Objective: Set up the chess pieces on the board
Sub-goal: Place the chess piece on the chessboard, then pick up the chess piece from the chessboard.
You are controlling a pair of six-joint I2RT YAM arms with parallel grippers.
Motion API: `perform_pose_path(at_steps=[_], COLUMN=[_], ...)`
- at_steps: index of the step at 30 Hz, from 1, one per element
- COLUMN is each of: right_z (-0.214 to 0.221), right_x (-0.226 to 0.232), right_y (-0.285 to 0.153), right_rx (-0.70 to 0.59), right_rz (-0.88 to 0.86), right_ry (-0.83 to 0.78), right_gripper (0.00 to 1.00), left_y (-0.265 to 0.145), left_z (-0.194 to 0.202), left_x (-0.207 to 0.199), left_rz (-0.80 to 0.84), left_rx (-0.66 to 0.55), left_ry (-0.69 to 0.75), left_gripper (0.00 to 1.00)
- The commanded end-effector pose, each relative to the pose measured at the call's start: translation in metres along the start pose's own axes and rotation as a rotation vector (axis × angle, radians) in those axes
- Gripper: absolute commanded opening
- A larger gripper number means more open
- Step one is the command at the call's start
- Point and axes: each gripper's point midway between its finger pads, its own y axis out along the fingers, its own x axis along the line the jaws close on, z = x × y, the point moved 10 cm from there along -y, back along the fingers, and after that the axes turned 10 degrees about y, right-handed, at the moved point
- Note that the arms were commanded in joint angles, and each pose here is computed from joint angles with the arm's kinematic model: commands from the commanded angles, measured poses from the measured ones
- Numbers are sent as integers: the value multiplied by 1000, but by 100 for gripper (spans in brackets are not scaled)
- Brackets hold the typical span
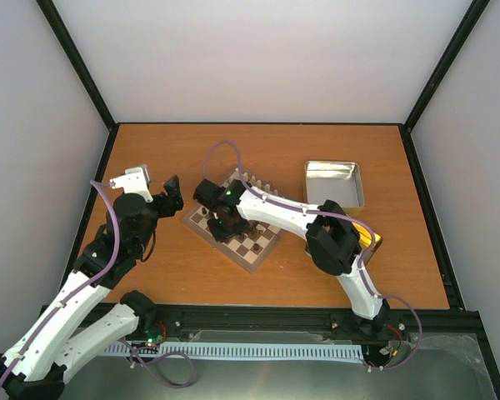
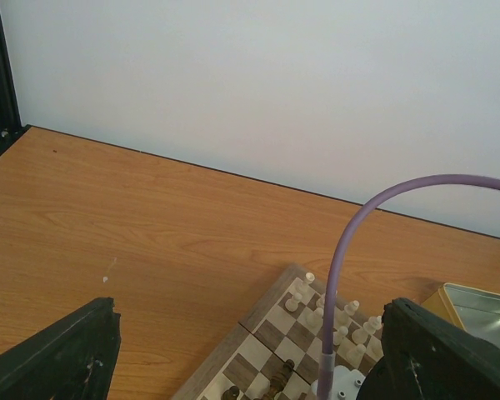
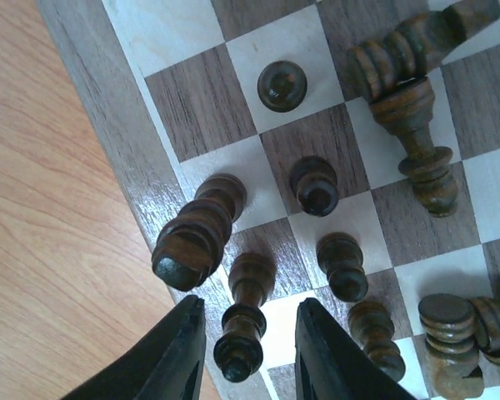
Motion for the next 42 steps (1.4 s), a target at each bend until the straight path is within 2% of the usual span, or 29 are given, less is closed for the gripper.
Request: perform_pose_path(at_steps=[1,4,8,14,20,27,42], right_z=[-3,-5,-4,3,23,33,29], right_x=[8,10,0,-46,-82,-82,-85], right_y=[-32,-53,-72,-82,-56,-28,-2], right_rx=[-78,-138,-228,-343,-274,-179,-135], right_rz=[-74,-119,-117,-80,-33,-87,5], right_ry=[0,9,53,196,223,115,77], right_gripper=[34,40,41,40,36,25,27], left_y=[1,2,5,13,17,22,33], left_z=[-5,-5,-4,-1,-3,-4,-4], left_x=[0,-1,-2,-9,-15,-20,-27], left_rz=[-4,-7,-4,36,82,109,117], left_rx=[-25,-21,-11,12,17,29,58], left_ry=[-25,-22,-17,5,17,11,12], left_gripper=[87,87,87,87,87,87,87])
